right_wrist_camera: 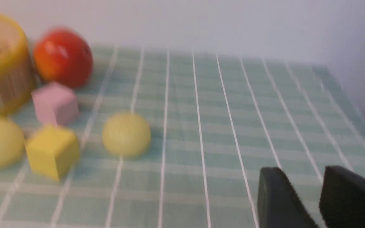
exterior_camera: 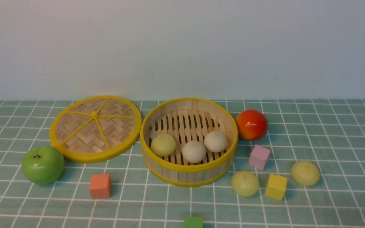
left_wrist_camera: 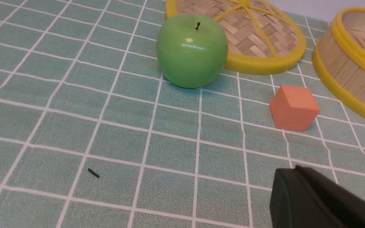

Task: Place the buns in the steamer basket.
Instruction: Use the right arm to grab a steamed stuffed bun

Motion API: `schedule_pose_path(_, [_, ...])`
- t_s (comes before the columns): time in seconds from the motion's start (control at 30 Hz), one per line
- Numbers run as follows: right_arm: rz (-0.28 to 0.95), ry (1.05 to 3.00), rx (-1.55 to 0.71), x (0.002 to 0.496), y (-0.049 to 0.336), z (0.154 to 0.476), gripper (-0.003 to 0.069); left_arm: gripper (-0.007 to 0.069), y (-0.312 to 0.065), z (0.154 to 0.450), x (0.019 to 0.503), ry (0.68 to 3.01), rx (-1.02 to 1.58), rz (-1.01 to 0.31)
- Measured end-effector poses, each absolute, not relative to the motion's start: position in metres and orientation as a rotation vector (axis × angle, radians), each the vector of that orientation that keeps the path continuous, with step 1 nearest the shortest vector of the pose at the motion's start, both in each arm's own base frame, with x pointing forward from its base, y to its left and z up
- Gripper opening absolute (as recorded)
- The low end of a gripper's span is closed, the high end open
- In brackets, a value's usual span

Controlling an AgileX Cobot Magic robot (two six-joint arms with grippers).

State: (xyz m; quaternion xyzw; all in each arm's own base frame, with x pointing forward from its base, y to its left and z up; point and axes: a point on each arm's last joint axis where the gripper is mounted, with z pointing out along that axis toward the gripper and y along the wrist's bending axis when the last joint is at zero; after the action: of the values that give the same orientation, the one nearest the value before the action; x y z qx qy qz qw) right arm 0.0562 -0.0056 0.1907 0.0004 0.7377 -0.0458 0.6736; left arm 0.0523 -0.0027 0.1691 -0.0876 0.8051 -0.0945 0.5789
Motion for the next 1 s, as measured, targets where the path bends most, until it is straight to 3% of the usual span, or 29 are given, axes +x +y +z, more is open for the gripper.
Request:
schedule_pose_path(0.1, [-0.071, 1.523, -0.028, 0.057, -0.002, 0.203, 0.024, 0.0021, -0.003, 0.169, 0.052, 1.883, -0.205, -0.221])
schedule_pose_path(0.3, [0.125, 1.146, -0.038, 0.048, 0.009, 0.236, 0.024, 0.0025, -0.003, 0.169, 0.052, 1.883, -0.205, -0.221])
schedule_pose_path(0.43, [0.221, 1.013, -0.047, 0.042, 0.014, 0.248, 0.024, 0.0025, -0.003, 0.169, 0.052, 1.883, -0.205, -0.221])
schedule_pose_path(0.53, [0.287, 1.002, 0.007, 0.038, 0.012, 0.276, 0.024, 0.0025, -0.003, 0.169, 0.052, 1.883, -0.205, -0.221])
schedule_pose_path(0.67, [0.277, 1.135, 0.146, 0.044, 0.003, 0.345, 0.024, 0.0025, -0.003, 0.169, 0.052, 1.883, -0.205, -0.221])
schedule_pose_path(0.7, [0.273, 1.147, 0.154, 0.045, 0.002, 0.348, 0.024, 0.0025, -0.003, 0.169, 0.052, 1.883, -0.205, -0.221])
schedule_pose_path(0.77, [0.213, 1.319, 0.246, 0.065, -0.005, 0.381, 0.024, 0.0029, -0.003, 0.169, 0.052, 1.883, -0.205, -0.221])
schedule_pose_path(0.8, [0.201, 1.35, 0.258, 0.068, -0.006, 0.381, 0.024, 0.0029, -0.003, 0.169, 0.052, 1.883, -0.205, -0.221])
schedule_pose_path(0.87, [0.089, 1.596, 0.308, 0.111, -0.012, 0.384, 0.024, 0.0032, -0.003, 0.169, 0.052, 1.883, -0.205, -0.222])
schedule_pose_path(0.9, [0.079, 1.601, 0.306, 0.11, -0.013, 0.384, 0.024, 0.0032, -0.003, 0.169, 0.052, 1.883, -0.205, -0.222])
schedule_pose_path(1.0, [-0.056, 1.916, 0.293, 0.168, -0.018, 0.348, 0.024, 0.0038, -0.003, 0.169, 0.052, 1.883, -0.205, -0.222])
